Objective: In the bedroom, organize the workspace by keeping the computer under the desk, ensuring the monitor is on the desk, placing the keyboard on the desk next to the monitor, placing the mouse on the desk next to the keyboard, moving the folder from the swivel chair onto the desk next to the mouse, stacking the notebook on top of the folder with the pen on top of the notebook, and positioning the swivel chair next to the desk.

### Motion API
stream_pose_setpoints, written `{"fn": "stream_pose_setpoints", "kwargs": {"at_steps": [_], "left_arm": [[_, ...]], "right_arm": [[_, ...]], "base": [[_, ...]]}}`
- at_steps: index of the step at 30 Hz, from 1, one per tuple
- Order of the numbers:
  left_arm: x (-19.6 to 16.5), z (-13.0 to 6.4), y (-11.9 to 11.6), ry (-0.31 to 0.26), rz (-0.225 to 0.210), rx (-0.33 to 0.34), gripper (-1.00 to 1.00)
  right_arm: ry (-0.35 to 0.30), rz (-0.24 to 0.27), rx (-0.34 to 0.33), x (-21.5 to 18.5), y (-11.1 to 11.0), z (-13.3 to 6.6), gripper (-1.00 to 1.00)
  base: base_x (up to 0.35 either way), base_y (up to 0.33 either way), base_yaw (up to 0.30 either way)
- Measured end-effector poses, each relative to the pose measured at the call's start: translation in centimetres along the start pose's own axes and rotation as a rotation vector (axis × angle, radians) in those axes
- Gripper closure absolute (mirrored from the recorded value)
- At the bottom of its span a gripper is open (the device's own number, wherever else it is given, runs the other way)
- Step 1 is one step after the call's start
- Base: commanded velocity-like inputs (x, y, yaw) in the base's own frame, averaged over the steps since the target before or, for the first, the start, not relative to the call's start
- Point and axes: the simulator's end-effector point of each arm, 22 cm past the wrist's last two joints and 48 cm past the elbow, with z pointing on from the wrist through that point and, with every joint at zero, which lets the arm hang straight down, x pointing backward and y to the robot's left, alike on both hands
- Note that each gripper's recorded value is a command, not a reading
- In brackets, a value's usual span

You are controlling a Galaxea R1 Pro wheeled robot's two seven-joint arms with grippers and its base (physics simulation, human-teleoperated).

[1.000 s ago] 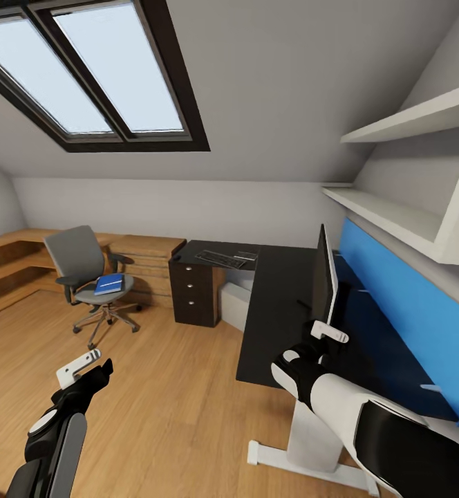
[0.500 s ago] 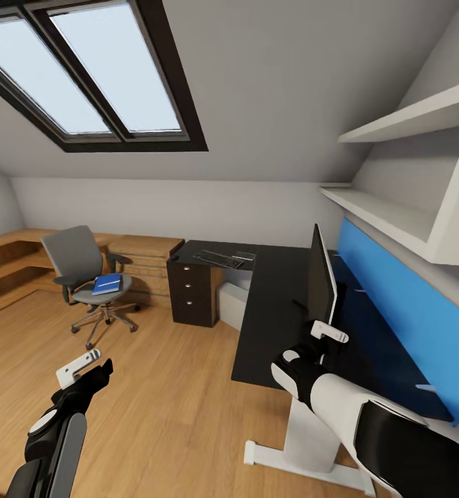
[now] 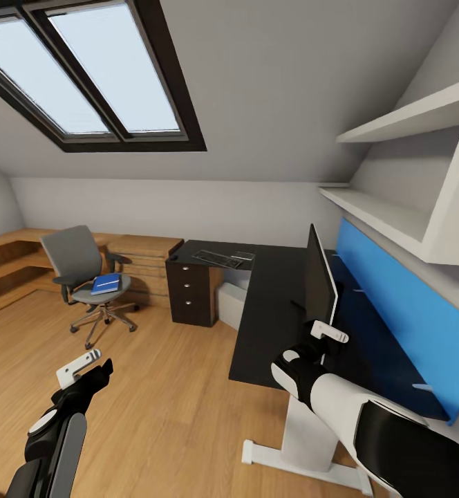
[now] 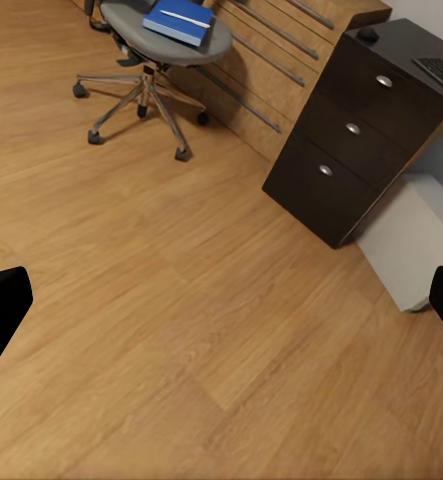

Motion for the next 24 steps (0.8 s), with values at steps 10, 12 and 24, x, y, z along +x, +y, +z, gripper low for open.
{"fn": "stream_pose_setpoints", "kwargs": {"at_steps": [10,12,24], "left_arm": [[0.0,0.0,-0.01,0.0,0.0,0.0,-1.0],[0.01,0.0,-0.03,0.0,0.0,0.001,-1.0],[0.0,0.0,0.0,0.0,0.0,0.0,-1.0]], "right_arm": [[0.002,-0.001,-0.003,0.03,0.09,-0.01,-1.0],[0.001,-0.003,-0.005,0.01,0.12,-0.01,-1.0],[0.0,-0.003,-0.005,0.0,0.12,0.0,-1.0]], "base": [[-0.005,-0.007,0.0],[-0.021,-0.05,0.0],[-0.003,-0.016,0.0]]}}
